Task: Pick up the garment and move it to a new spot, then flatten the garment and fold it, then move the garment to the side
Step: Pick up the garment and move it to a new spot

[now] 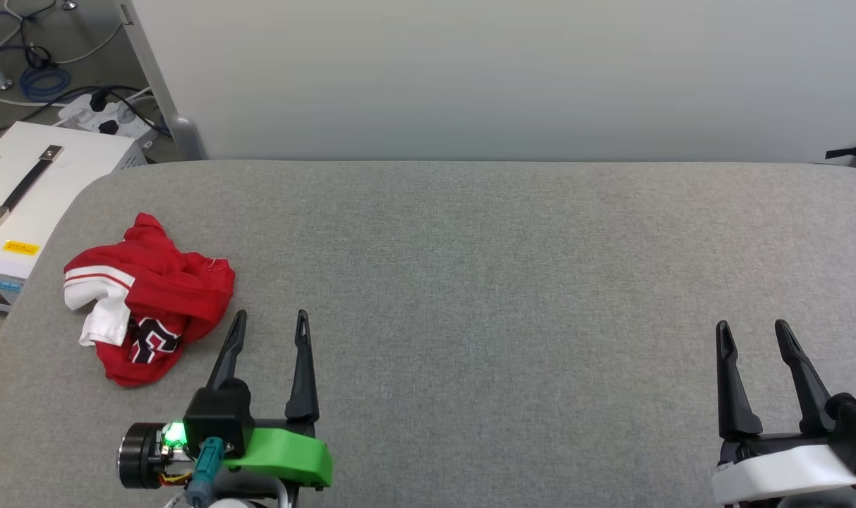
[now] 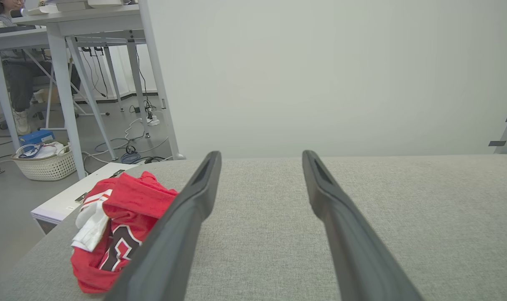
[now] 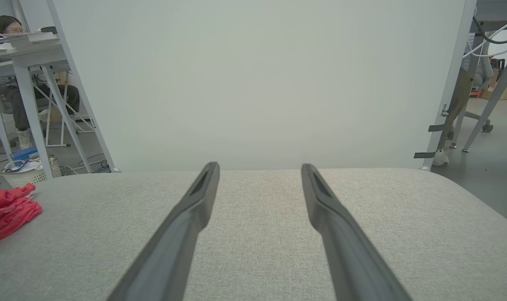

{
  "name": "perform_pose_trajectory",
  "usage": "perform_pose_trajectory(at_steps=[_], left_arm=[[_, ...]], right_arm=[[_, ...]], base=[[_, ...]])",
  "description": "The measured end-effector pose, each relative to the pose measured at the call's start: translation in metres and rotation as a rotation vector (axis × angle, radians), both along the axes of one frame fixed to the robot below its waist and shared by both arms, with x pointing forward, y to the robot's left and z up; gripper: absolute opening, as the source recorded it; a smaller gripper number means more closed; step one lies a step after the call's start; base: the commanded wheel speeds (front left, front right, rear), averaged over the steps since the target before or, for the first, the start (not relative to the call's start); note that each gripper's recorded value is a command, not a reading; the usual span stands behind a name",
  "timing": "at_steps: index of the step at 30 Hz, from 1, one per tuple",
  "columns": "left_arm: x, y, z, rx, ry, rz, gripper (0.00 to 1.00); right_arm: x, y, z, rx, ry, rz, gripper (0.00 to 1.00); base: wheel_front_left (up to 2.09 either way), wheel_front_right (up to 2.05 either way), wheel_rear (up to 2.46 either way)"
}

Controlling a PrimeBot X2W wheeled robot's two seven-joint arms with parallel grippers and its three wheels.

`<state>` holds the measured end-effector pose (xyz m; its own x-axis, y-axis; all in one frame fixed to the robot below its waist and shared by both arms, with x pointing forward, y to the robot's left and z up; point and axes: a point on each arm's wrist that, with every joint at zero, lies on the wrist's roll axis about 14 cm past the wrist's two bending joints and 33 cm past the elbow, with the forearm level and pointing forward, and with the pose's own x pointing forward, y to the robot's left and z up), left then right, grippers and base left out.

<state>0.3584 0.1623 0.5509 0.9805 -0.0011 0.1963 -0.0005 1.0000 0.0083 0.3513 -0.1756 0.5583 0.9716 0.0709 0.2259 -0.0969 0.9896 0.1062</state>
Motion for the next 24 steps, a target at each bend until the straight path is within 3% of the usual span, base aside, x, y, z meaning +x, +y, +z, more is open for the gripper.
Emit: perform_pose_trajectory(at_steps=[24], left_arm=[[-0.006, 0.0, -0.011, -0.008, 0.012, 0.003, 1.0]], right_arm=[[-0.003, 0.0, -0.007, 0.019, 0.004, 0.0, 1.0]], base=[[0.0, 0.0, 0.0]])
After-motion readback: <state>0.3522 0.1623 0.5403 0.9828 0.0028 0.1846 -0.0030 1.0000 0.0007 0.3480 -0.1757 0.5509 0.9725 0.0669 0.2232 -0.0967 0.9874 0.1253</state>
